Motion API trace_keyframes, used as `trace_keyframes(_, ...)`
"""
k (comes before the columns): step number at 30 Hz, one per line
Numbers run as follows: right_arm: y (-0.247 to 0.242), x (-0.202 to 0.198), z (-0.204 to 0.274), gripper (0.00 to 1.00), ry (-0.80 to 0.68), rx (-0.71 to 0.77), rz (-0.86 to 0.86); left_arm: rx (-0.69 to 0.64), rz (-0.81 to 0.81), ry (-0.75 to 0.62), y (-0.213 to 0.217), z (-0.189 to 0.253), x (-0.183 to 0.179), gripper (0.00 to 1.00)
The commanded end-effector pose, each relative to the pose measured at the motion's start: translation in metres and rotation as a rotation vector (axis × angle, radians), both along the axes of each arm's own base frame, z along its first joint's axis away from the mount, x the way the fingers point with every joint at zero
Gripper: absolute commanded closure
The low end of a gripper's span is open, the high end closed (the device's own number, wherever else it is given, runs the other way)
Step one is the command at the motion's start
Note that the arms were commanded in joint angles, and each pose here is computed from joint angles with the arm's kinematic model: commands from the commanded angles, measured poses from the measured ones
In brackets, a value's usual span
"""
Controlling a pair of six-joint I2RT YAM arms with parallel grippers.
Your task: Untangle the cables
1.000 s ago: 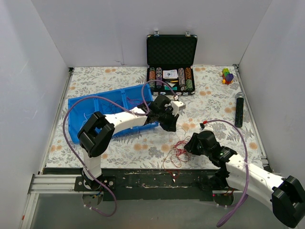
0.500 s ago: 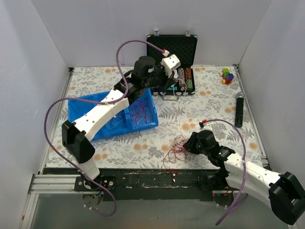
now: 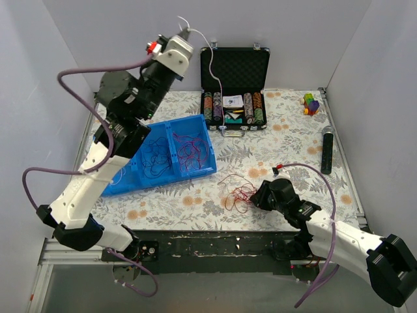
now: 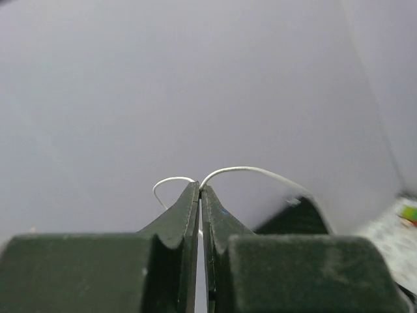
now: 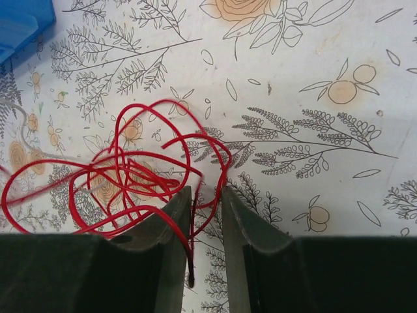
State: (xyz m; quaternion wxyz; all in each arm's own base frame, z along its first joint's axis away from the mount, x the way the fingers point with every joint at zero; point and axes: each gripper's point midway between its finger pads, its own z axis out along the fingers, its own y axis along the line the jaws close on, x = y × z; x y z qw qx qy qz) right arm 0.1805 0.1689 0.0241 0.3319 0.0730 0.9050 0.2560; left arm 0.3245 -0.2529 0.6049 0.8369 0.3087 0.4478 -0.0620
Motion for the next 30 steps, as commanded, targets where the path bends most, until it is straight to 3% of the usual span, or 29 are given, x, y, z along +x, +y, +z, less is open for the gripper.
trace_keyframes(1,-0.013,-0.012,-0.023,0.67,0.061,-0.062,-0.007,-0.125,0.287,-0.320,0.082,0.101,-0.035,1.00)
trace_keyframes(7,-0.014,-0.013,-0.027,0.67,0.074,-0.074,-0.008,-0.291,0.519,-0.615,0.163,0.190,-0.103,1.00)
trace_keyframes(12,-0.015,-0.016,-0.032,0.67,0.084,-0.075,-0.007,-0.319,0.640,-0.788,0.201,0.221,-0.150,1.00)
trace_keyframes(16,-0.016,-0.019,-0.036,0.67,0.100,-0.077,-0.005,-0.302,0.687,-0.821,0.217,0.234,-0.169,1.00)
trace_keyframes(21,-0.014,-0.016,-0.030,0.67,0.081,-0.069,-0.006,-0.185,0.686,-0.630,0.214,0.193,-0.141,1.00)
trace_keyframes(25,-0.013,-0.013,-0.027,0.67,0.069,-0.065,-0.003,-0.071,0.721,-0.369,0.209,0.120,-0.099,1.00)
trace_keyframes(30,-0.011,-0.013,-0.025,0.67,0.064,-0.063,0.011,0.046,0.690,-0.171,0.202,0.036,-0.081,1.00)
